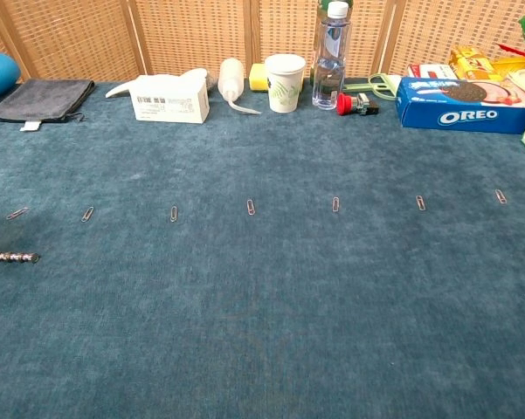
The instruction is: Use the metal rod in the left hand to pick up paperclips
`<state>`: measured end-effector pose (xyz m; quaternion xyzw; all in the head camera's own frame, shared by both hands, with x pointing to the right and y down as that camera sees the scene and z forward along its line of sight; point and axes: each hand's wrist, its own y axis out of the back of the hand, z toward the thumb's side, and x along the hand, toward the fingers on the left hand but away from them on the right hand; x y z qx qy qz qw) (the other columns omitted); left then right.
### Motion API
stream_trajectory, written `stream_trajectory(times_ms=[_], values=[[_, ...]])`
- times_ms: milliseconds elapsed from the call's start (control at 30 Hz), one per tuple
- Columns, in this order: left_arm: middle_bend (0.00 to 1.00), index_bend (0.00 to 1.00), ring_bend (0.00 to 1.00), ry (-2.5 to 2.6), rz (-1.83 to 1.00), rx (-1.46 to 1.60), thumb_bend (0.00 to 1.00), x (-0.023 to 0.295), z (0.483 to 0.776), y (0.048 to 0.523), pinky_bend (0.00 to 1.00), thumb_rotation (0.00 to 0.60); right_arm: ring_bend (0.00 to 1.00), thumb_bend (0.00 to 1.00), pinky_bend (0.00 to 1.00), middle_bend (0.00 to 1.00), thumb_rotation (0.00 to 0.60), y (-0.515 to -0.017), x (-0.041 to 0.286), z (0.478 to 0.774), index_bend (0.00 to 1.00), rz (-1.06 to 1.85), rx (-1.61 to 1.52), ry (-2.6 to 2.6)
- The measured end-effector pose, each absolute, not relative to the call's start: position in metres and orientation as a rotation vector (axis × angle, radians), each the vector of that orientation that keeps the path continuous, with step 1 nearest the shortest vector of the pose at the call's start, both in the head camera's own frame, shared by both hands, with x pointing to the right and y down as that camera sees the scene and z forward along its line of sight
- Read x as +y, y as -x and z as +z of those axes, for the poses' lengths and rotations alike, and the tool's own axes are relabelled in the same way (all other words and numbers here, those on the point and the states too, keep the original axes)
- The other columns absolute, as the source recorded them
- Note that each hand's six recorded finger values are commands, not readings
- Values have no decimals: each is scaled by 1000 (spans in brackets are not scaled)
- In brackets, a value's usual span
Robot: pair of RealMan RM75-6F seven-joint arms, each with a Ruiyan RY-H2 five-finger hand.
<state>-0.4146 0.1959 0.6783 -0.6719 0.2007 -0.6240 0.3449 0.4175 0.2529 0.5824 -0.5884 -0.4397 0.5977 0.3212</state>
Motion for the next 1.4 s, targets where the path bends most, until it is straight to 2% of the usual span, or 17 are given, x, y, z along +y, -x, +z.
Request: stream_trajectory(times_ms=[1400], values=[[1000,483,1000,1761,-1628,442,621,201,698,399,1000,600,146,274,258,168,600,-427,258,579,102,1587,-1184,1525]])
